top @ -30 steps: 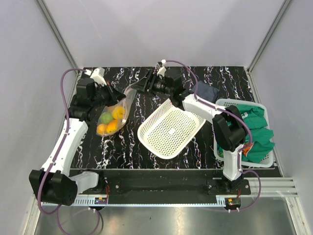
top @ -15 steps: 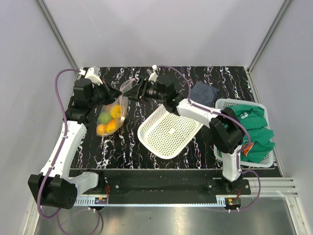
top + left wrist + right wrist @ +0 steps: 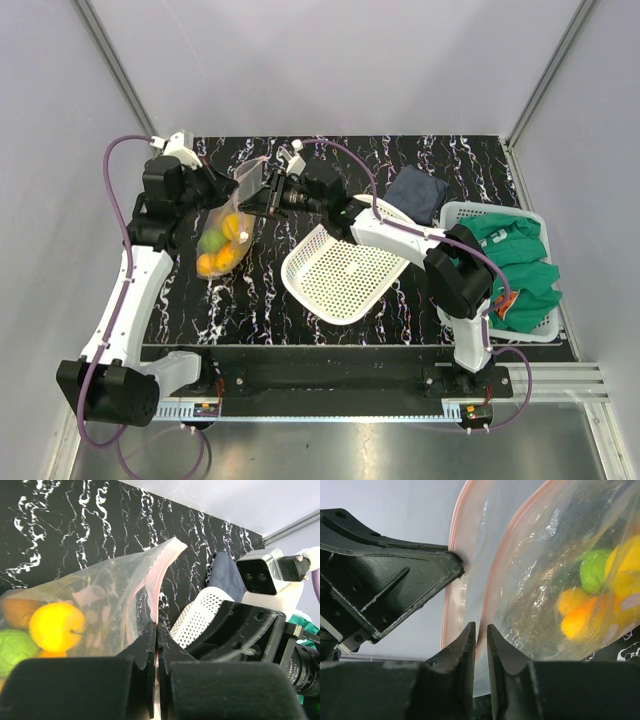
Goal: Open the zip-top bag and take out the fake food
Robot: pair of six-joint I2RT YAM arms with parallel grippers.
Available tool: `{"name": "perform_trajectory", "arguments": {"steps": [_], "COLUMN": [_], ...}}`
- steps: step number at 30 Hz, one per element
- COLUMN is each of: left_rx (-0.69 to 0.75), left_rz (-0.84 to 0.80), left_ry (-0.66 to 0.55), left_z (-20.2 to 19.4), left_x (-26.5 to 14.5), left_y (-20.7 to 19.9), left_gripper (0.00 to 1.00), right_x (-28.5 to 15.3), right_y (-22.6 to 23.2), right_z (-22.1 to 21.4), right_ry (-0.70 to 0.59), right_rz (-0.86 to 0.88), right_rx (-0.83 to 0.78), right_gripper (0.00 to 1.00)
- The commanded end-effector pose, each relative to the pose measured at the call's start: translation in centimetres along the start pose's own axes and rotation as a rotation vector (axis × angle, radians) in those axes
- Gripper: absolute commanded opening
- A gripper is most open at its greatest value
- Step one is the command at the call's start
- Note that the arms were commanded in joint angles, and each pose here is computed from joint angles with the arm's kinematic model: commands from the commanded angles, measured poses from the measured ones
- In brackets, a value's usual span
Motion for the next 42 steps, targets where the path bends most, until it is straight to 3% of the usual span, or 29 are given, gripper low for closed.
{"name": "perform_trajectory", "arguments": {"steps": [1,4,9,15,20,21,26,29,35,42], "left_rx": [0.056,0.063,0.065,0.067,0.091,0.097,0.128,0.13,0.134,0.128], "left_rz": [0.004,0.037,0.186,0.242,0.153,0.139,0.028,0.001,-0.001,-0.009], "left_ry": [-0.1,-0.117,-0.191,-0.24,-0.187,-0.182,-0.125,-0.1,-0.098,-0.102], "left_z": [3.0,3.3,4.1,4.7,4.1,4.1,3.2,2.4,2.0,2.0], "left_x": [-1.0,-1.4,-2.8,-3.6,-2.7,-2.6,-2.3,-2.2,-2.5,-2.7], "left_y": [-0.7,0.0,2.6,3.7,2.6,2.3,0.6,0.4,0.6,0.3], "left_gripper": [0.0,0.0,0.0,0.0,0.0,0.0,0.0,0.0,0.0,0.0], "right_x": [-0.3,-0.5,-2.2,-5.0,-4.3,-4.2,-3.7,-4.5,-4.6,-2.0], "right_y": [3.3,2.7,2.0,-2.1,-2.2,-2.1,-0.8,0.8,4.9,7.5], "right_z": [1.9,2.3,3.7,4.6,4.5,4.5,5.3,6.6,7.4,4.4], "right_ry": [-0.066,-0.086,-0.203,-0.408,-0.38,-0.373,-0.286,-0.282,-0.218,-0.058], "right_rz": [0.045,-0.002,-0.105,-0.284,-0.289,-0.28,-0.309,-0.329,-0.231,-0.033], "right_rx": [-0.066,-0.089,-0.088,0.007,-0.012,-0.017,-0.23,-0.357,-0.552,-0.589], "right_gripper": [0.18,0.0,0.0,0.0,0.0,0.01,0.41,0.52,0.56,0.4]}}
Point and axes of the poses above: each gripper's point midway between its finger pads, its own x axis out along the fingers, its own y axis along the line the jaws close on, z = x × y, the point moved 1 cm from there along -x, back along the fingers, and after that the axes turned 5 degrees about -x, right-handed, at the moved point
